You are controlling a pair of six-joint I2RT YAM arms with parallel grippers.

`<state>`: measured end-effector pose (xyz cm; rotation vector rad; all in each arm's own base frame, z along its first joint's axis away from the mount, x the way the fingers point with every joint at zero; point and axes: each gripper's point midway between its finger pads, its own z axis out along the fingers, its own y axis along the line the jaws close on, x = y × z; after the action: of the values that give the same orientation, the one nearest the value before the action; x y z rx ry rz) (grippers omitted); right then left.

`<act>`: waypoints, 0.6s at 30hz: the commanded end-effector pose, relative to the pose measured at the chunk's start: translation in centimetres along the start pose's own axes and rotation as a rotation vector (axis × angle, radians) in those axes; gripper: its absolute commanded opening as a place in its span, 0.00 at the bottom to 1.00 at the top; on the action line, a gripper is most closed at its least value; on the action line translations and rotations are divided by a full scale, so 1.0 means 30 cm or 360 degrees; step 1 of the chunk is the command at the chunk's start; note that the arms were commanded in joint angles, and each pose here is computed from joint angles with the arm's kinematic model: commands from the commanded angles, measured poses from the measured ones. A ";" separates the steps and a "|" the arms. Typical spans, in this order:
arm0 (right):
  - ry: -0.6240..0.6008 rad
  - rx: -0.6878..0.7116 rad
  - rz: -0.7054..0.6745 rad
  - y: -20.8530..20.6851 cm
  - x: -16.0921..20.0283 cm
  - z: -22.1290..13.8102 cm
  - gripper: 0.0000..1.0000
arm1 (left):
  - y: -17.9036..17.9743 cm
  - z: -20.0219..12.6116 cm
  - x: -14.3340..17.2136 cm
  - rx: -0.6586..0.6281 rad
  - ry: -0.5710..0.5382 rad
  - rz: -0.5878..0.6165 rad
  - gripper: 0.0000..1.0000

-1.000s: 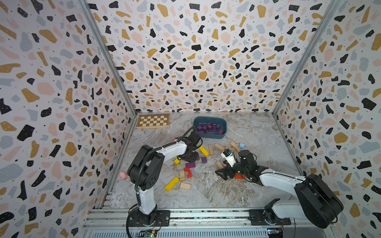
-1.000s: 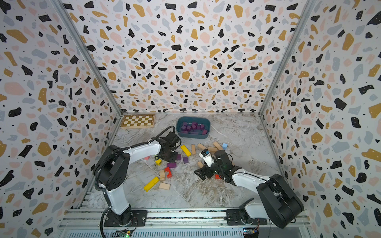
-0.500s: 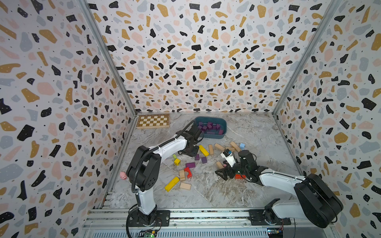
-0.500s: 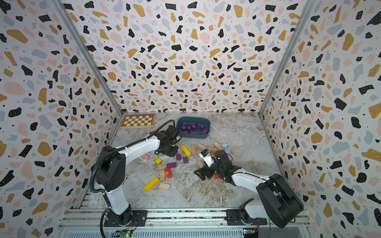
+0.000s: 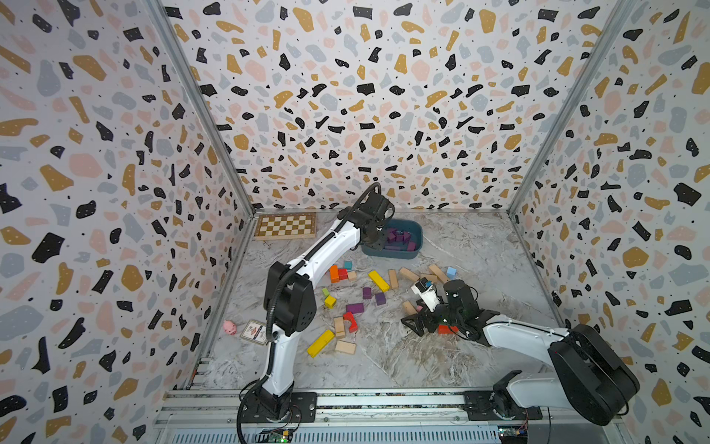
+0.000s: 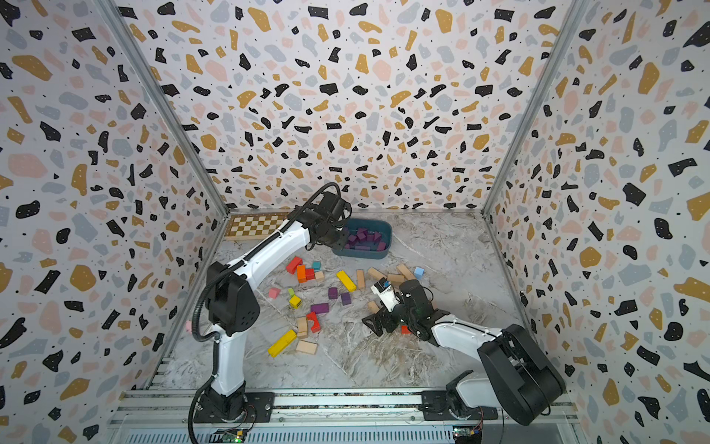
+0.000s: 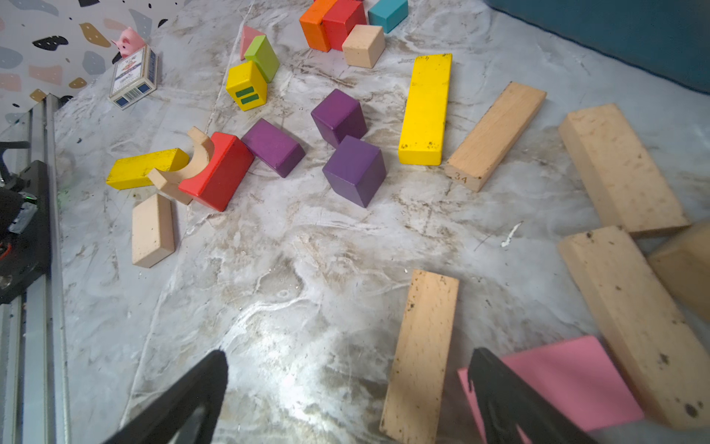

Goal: Pick purple bricks into the storage bin
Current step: Place the building block in the storage box.

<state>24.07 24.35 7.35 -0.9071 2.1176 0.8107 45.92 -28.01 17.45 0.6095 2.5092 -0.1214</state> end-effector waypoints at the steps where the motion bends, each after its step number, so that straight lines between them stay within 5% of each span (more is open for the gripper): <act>1: -0.0029 0.0021 -0.0022 0.001 -0.040 -0.015 1.00 | -0.011 0.059 -0.030 0.0036 0.0045 0.0032 0.02; 18: -0.0029 0.0017 -0.0025 0.002 -0.041 -0.015 1.00 | 0.023 0.371 -0.177 -0.0055 -0.0197 -0.0042 0.00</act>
<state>24.07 24.14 7.31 -0.9022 2.1261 0.7975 53.19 -31.26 9.01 0.5879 2.5026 -0.1142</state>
